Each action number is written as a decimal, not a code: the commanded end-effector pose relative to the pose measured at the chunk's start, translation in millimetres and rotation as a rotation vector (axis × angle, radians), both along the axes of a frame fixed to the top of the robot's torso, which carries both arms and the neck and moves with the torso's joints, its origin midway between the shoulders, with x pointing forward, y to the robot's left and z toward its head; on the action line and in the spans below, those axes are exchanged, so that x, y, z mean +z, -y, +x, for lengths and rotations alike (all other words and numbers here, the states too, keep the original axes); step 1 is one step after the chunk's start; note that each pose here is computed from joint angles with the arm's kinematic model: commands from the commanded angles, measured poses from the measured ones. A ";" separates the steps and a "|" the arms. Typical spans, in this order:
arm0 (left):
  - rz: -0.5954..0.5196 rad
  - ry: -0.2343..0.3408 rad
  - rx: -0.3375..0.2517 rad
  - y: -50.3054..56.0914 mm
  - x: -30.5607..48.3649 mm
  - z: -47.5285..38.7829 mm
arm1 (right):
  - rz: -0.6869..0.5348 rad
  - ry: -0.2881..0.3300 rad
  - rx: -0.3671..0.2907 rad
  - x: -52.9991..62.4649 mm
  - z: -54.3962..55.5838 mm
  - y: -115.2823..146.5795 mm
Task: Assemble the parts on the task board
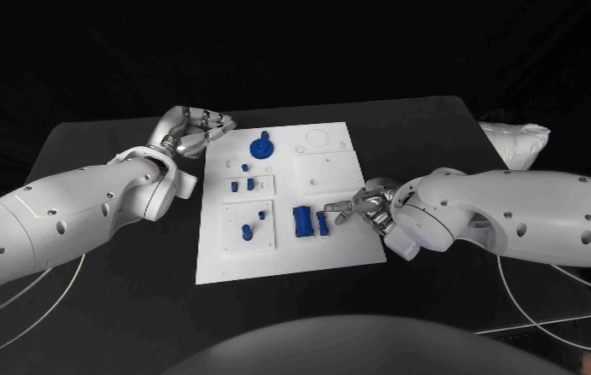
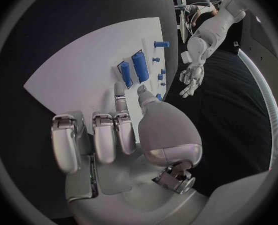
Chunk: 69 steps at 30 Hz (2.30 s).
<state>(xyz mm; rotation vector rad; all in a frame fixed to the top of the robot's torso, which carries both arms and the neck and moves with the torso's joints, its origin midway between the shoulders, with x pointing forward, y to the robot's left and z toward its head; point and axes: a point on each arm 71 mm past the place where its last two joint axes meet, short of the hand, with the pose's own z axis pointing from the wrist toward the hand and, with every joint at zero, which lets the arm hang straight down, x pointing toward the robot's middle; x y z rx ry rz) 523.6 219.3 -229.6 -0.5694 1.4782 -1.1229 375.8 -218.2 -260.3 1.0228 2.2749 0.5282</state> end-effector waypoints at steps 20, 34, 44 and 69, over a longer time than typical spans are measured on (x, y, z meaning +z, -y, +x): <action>-0.003 0.001 -0.018 2.9 0.3 -0.5 | -0.044 -0.086 0.198 -9.9 -16.5 1.0; -0.001 0.003 -0.012 -1.0 0.6 -1.5 | -0.040 -0.102 0.236 -17.9 -16.0 -15.4; -0.002 0.002 -0.015 0.1 0.7 -1.8 | -0.050 -0.093 0.230 -19.5 -12.8 -16.1; -0.002 0.002 -0.017 0.8 0.5 -1.4 | -0.048 -0.086 0.216 -19.9 -11.2 -11.0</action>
